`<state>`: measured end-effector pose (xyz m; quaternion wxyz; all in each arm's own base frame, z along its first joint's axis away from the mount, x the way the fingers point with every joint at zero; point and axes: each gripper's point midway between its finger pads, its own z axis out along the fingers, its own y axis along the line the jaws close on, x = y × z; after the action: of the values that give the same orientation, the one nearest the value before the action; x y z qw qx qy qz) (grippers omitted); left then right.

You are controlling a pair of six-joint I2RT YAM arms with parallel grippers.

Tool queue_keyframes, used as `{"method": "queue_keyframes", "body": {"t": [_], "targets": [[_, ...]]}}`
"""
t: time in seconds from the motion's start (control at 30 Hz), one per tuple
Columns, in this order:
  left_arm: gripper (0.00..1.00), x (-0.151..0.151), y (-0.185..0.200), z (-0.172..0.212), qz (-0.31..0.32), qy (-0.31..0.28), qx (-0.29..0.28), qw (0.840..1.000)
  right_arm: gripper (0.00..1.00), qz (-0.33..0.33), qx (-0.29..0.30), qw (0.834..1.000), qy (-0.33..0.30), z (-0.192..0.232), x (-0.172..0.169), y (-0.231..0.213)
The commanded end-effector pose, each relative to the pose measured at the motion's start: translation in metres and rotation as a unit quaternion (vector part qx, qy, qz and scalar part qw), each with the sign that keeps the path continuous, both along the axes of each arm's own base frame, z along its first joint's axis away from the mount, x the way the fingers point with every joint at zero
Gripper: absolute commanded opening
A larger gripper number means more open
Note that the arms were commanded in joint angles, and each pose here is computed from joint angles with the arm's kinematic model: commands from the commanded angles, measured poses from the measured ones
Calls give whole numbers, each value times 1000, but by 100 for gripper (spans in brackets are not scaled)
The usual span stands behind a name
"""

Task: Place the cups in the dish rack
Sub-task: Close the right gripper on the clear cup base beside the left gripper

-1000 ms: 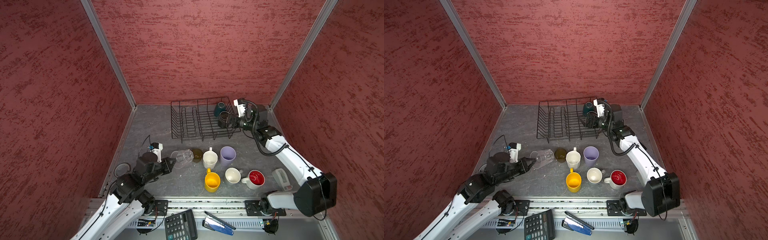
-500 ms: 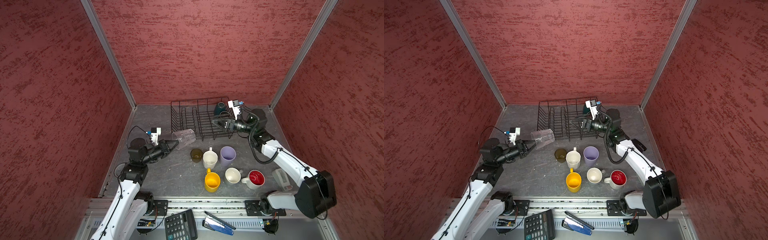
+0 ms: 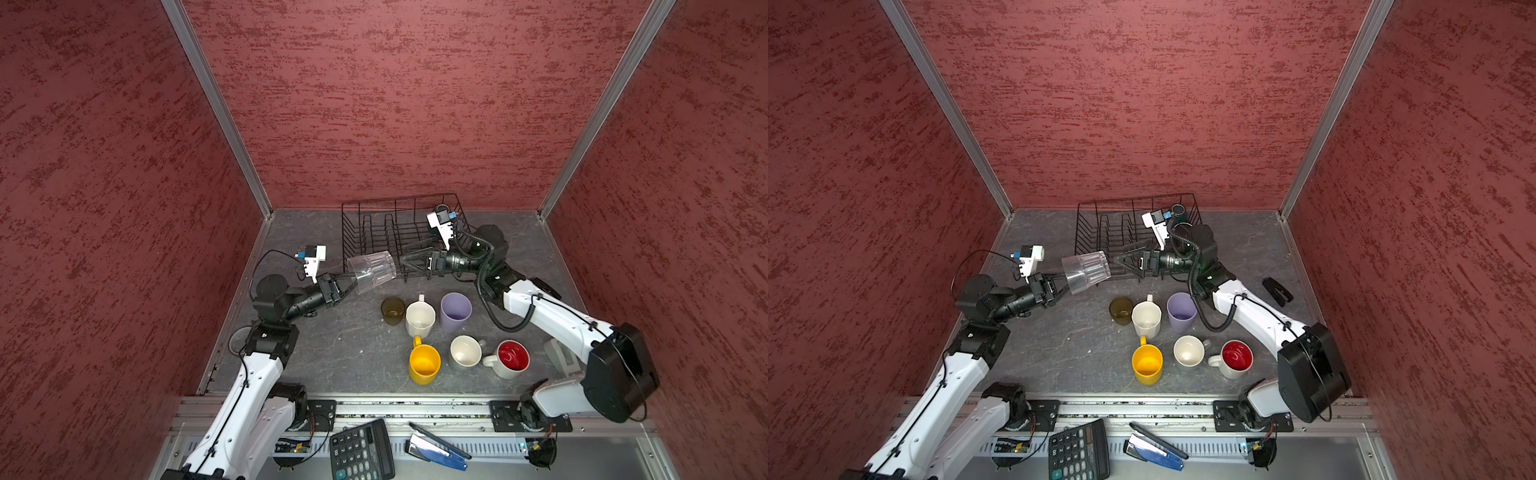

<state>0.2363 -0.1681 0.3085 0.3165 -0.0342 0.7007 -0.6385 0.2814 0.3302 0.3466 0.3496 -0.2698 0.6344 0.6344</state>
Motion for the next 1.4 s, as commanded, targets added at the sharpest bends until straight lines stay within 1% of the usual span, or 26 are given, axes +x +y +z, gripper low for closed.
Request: {"method": "queue_keyframes", "body": {"t": [0.0, 0.17, 0.43, 0.7, 0.93, 1.37], "targets": [[0, -3, 0, 9, -3, -23, -6, 1000, 99, 36, 36, 999, -16, 21, -9, 9], [0, -1, 1, 8, -4, -20, -4, 1000, 99, 65, 54, 996, -2, 22, -16, 17], [0, 2, 3, 5, 2, -12, -5, 1000, 99, 86, 60, 994, -8, 26, -29, 24], [0, 2, 3, 5, 4, -11, -5, 1000, 99, 90, 48, 995, 3, 19, -32, 38], [0, 3, 3, 2, 3, -5, -4, 1000, 98, 80, 20, 997, 2, 12, -31, 53], [0, 2, 3, 0, 0, -4, -3, 1000, 83, 99, 12, 995, 11, 6, -33, 67]]}}
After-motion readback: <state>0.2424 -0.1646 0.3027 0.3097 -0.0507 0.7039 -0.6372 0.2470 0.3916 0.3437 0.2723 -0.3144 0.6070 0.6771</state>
